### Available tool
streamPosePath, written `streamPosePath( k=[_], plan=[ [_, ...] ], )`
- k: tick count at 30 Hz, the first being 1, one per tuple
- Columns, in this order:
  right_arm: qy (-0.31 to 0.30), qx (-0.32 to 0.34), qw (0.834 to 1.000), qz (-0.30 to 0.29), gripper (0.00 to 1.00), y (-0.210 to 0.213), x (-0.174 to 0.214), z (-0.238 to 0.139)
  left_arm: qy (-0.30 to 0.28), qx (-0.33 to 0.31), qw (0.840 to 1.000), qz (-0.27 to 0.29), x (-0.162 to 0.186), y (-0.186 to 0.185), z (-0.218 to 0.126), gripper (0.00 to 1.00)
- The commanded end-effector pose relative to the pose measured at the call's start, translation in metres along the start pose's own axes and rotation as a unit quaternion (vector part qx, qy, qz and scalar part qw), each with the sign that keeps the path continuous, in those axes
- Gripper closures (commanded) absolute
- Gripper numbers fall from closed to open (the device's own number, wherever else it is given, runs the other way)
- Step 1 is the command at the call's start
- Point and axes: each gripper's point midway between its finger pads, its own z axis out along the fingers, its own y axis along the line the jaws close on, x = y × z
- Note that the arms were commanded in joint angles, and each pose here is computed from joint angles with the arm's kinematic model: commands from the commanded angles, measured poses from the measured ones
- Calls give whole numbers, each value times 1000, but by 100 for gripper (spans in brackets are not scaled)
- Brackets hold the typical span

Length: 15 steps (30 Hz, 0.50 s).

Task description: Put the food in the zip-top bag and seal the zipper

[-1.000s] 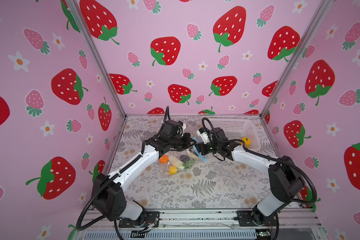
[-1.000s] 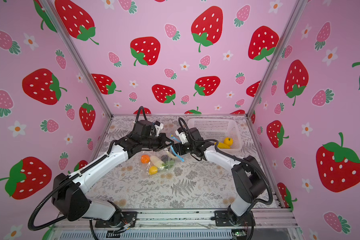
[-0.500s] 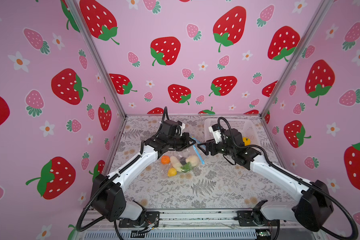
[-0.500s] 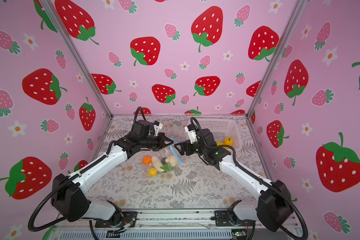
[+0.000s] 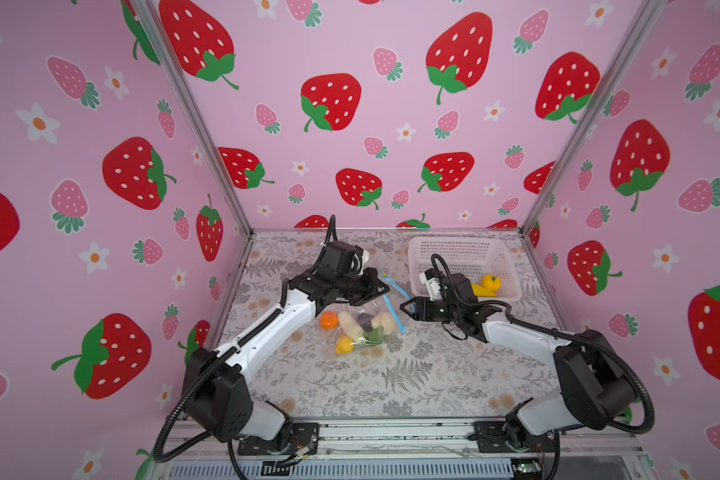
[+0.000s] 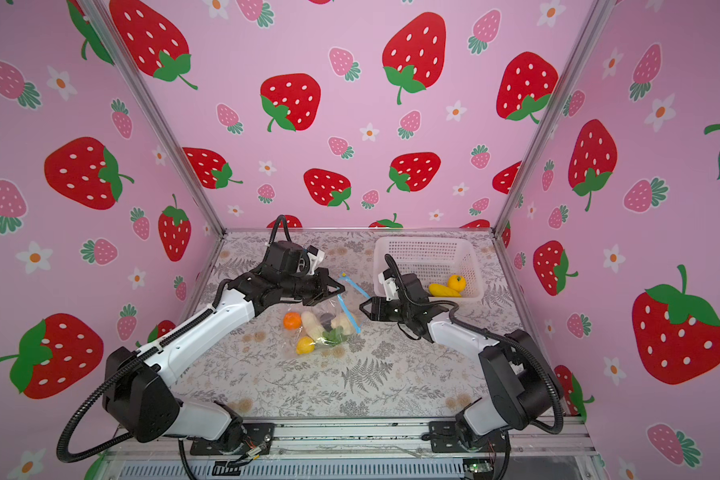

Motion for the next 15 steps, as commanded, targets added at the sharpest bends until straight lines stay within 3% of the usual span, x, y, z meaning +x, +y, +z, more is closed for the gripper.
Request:
streamPosePath(
  k=[1,8,15],
  plan=[
    [-33,-40,999,-15,61,23,-26,-2,-8,-2,1000,2,0,-1,-12,100],
    [-28,-78,996,-36,92,31,-29,11,-16,-8,1000,-1,0,2,-23,100],
    [-61,-99,990,-79,97,80,-50,-18,-44,-9,999,12,-10,-8,-47,100]
  ],
)
